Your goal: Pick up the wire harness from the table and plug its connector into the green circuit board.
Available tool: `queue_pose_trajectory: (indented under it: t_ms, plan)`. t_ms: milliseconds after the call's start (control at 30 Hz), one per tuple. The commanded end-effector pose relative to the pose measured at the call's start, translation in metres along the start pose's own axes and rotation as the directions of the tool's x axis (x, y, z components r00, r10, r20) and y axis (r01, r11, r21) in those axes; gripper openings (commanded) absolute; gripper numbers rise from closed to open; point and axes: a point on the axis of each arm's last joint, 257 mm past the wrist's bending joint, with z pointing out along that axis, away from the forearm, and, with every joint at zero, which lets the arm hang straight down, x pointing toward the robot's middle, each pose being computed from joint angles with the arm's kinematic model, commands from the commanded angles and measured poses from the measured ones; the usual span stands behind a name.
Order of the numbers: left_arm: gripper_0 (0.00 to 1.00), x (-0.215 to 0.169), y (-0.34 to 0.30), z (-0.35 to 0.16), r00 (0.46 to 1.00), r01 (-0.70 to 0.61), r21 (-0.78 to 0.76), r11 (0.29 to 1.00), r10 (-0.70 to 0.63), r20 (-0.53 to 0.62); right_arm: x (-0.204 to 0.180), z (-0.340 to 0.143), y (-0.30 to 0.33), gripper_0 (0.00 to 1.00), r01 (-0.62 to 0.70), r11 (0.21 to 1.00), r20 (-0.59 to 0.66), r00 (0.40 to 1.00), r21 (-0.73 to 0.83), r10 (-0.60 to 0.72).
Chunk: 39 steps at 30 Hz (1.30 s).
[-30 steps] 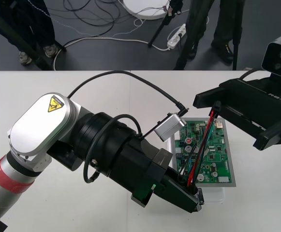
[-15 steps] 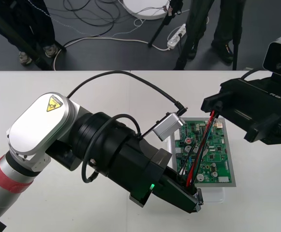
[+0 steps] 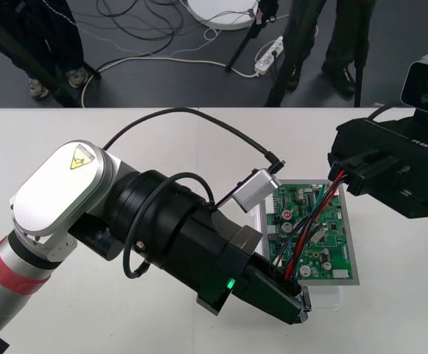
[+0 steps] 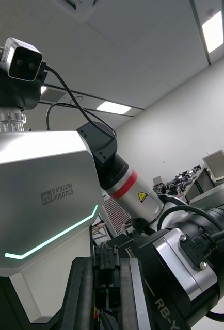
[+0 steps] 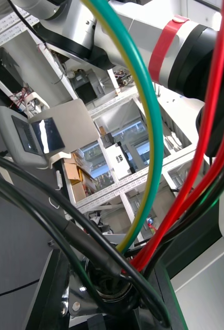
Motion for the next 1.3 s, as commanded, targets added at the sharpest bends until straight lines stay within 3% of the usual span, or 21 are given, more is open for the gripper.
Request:
queue_pose_trajectory:
  t_ms: [33, 433, 467, 500, 533, 567, 933, 1300]
  plan:
    - [0.00, -0.005, 0.000, 0.000, 0.998, -0.054, -0.009, 0.998, 0.054, 0.026, -0.014, -0.010, 0.005, 0.00, 0.004, 1.000, 0.001, 1.000, 0.024, -0.004]
    - [0.00, 0.004, 0.007, -0.004, 0.997, -0.080, -0.031, 0.996, 0.081, 0.014, -0.017, -0.014, 0.006, 0.00, 0.018, 0.999, 0.010, 1.000, 0.038, -0.018]
    - [0.09, 0.003, 0.007, -0.004, 0.997, -0.080, -0.031, 0.996, 0.081, 0.018, -0.017, -0.014, 0.006, 0.00, 0.018, 0.999, 0.010, 1.000, 0.038, -0.018]
    - [0.57, 0.002, 0.008, -0.005, 0.997, -0.079, -0.036, 0.996, 0.080, 0.022, -0.017, -0.014, 0.006, 0.00, 0.019, 0.999, 0.010, 1.000, 0.038, -0.020]
    - [0.83, 0.001, 0.008, -0.005, 0.997, -0.078, -0.039, 0.996, 0.079, 0.026, -0.017, -0.014, 0.006, 0.00, 0.019, 0.999, 0.010, 1.000, 0.038, -0.020]
    - [1.00, -0.001, 0.010, -0.005, 0.996, -0.078, -0.044, 0.996, 0.079, 0.036, -0.017, -0.014, 0.007, 0.00, 0.019, 0.999, 0.010, 1.000, 0.036, -0.020]
    - [1.00, -0.039, 0.025, -0.017, 0.973, -0.119, -0.128, 0.985, 0.141, 0.181, -0.018, -0.014, 0.006, 0.00, 0.021, 0.999, 0.010, 1.000, 0.038, -0.021]
    - [1.00, -0.071, 0.034, -0.063, 0.941, -0.147, -0.248, 0.957, 0.213, 0.264, -0.017, -0.024, 0.004, 0.00, 0.028, 0.997, 0.012, 1.000, 0.073, -0.029]
